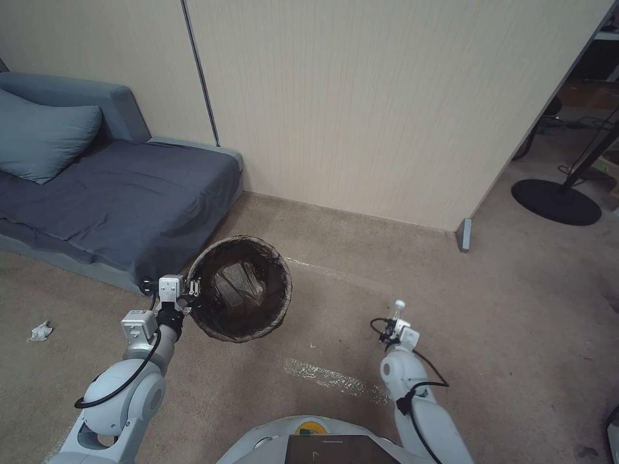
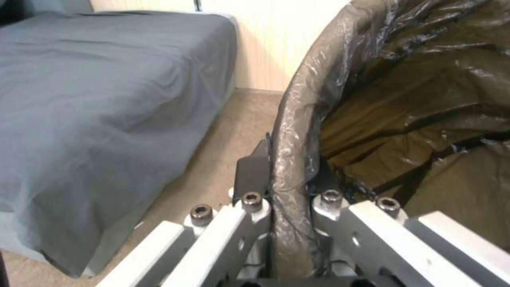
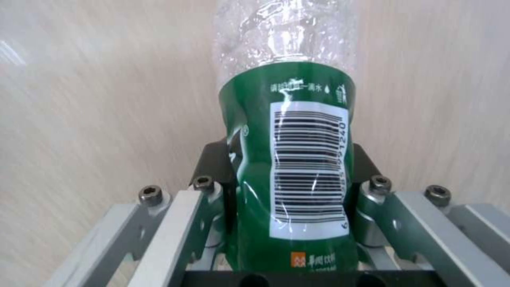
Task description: Pick up the trash bin, then pick up the garbage from the floor and place it into the trash bin.
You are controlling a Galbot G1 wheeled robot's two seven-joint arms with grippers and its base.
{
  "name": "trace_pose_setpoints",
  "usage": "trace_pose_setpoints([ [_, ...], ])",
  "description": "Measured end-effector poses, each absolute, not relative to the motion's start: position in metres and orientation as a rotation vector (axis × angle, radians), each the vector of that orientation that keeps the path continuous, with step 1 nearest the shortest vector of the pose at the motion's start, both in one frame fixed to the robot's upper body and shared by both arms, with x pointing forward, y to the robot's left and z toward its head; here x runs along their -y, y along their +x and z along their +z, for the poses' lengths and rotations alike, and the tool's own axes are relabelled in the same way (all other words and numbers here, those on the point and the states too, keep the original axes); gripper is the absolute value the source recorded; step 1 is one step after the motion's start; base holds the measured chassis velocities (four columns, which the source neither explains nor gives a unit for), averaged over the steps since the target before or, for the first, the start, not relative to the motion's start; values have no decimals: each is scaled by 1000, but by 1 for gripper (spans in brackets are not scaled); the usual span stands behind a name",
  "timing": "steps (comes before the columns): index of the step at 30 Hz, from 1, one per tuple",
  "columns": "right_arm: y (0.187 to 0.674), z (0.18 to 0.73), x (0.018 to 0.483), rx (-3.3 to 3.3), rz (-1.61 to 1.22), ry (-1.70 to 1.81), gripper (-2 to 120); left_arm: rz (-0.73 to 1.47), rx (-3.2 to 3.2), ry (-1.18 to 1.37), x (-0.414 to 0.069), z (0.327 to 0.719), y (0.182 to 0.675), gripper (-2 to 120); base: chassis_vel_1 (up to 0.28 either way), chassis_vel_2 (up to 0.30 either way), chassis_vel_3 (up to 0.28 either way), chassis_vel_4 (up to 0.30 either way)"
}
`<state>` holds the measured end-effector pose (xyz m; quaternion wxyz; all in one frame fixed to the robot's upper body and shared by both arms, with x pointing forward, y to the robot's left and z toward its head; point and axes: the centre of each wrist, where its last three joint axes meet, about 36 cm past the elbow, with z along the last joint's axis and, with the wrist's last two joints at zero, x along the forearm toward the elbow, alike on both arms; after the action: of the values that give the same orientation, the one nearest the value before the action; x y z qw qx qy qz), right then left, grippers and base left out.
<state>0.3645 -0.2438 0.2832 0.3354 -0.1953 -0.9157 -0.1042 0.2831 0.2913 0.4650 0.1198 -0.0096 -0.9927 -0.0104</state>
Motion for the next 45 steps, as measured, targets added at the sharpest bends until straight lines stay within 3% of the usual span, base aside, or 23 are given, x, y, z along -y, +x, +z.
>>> trace_pose_setpoints([
  [1, 363, 315, 252, 2483, -253, -466, 30, -33, 2898, -32, -291, 465, 283, 3, 0, 0, 0, 0],
  [5, 359, 338, 257, 2554, -237, -409, 30, -36, 2894, -36, -291, 465, 283, 3, 0, 0, 0, 0],
  [12, 332, 427, 280, 2810, -76, 15, 30, -67, 2867, -63, -285, 467, 285, 3, 0, 0, 0, 0],
  [16, 329, 443, 284, 2843, -19, 133, 30, -74, 2860, -69, -284, 468, 285, 3, 0, 0, 0, 0],
  [18, 326, 473, 285, 2874, 104, 391, 30, -88, 2842, -78, -282, 468, 286, 3, 0, 0, 0, 0],
  [24, 328, 506, 268, 2873, 188, 697, 30, -111, 2797, -100, -278, 468, 287, 3, 0, 0, 0, 0],
  [33, 329, 522, 231, 2803, 235, 952, 30, -138, 2739, -115, -273, 472, 290, 3, 0, 0, 0, 0],
  [45, 335, 498, 163, 2703, 182, 1140, 30, -138, 2722, -144, -263, 465, 296, 3, 0, 0, 0, 0],
])
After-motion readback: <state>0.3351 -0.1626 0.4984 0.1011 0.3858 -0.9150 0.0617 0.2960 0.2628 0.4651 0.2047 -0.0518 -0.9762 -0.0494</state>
